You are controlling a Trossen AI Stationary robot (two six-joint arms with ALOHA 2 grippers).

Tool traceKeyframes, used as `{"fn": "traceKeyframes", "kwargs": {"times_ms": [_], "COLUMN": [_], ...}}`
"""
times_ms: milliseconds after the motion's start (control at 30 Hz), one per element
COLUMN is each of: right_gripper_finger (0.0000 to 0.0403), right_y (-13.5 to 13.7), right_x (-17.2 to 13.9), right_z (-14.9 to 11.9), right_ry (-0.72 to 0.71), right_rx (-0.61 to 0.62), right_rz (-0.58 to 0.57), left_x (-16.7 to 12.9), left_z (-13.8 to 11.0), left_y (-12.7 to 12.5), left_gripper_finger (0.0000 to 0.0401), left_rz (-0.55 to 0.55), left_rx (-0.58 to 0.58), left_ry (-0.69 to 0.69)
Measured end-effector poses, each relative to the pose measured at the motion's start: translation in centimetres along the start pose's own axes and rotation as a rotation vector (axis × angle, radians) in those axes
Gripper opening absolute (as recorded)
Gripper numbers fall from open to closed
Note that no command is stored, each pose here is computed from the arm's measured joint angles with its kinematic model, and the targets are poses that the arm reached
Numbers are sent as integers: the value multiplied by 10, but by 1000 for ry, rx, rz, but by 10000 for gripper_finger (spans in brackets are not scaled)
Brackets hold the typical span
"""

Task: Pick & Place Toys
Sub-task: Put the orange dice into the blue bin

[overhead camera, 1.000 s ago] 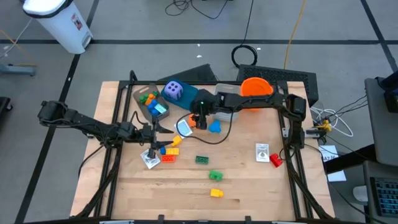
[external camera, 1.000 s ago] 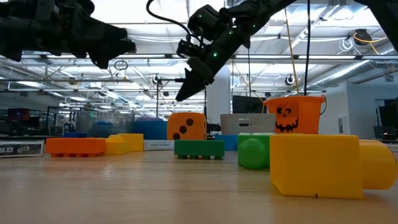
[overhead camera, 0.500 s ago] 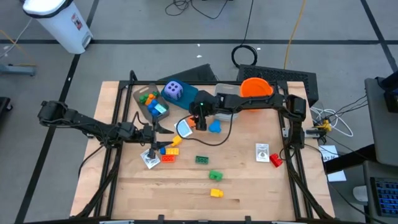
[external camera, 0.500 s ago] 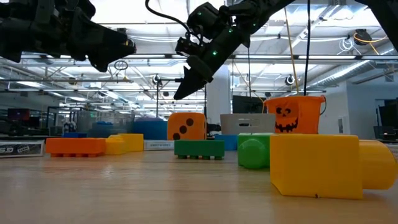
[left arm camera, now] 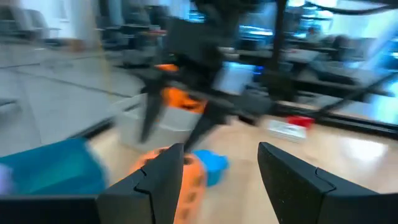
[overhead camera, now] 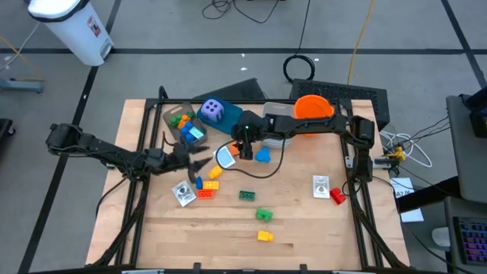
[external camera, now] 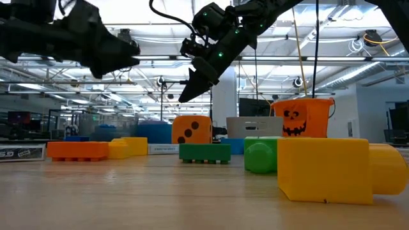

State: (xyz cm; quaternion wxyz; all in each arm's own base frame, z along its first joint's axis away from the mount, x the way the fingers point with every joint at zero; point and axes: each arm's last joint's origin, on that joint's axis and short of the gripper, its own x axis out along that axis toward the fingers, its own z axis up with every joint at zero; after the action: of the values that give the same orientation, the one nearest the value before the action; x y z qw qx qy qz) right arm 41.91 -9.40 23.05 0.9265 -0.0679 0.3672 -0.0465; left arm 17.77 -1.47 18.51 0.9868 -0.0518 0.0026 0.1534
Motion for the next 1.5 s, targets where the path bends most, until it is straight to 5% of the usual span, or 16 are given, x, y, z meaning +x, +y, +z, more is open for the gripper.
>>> {"fn": "traceKeyframes", "kwargs": {"times_ms": [433,933,1500], "right_gripper_finger": [235,396,397], "right_y": [-3,-7,-6], "right_x": [0,-1,-1], "right_z": [-1,-7,-10], "right_ry": [6,54,83], "right_rx": [60,55,62], "right_rz": [-3,0,7], "left_x": [1,1,1], "left_z": [1,1,1], "left_y": [5,5,5], "left_gripper_finger": [216,216,216], "left_rz": [83,83,81], "left_rx": [11,11,10], "left_ry": [-8,-9,-9]}}
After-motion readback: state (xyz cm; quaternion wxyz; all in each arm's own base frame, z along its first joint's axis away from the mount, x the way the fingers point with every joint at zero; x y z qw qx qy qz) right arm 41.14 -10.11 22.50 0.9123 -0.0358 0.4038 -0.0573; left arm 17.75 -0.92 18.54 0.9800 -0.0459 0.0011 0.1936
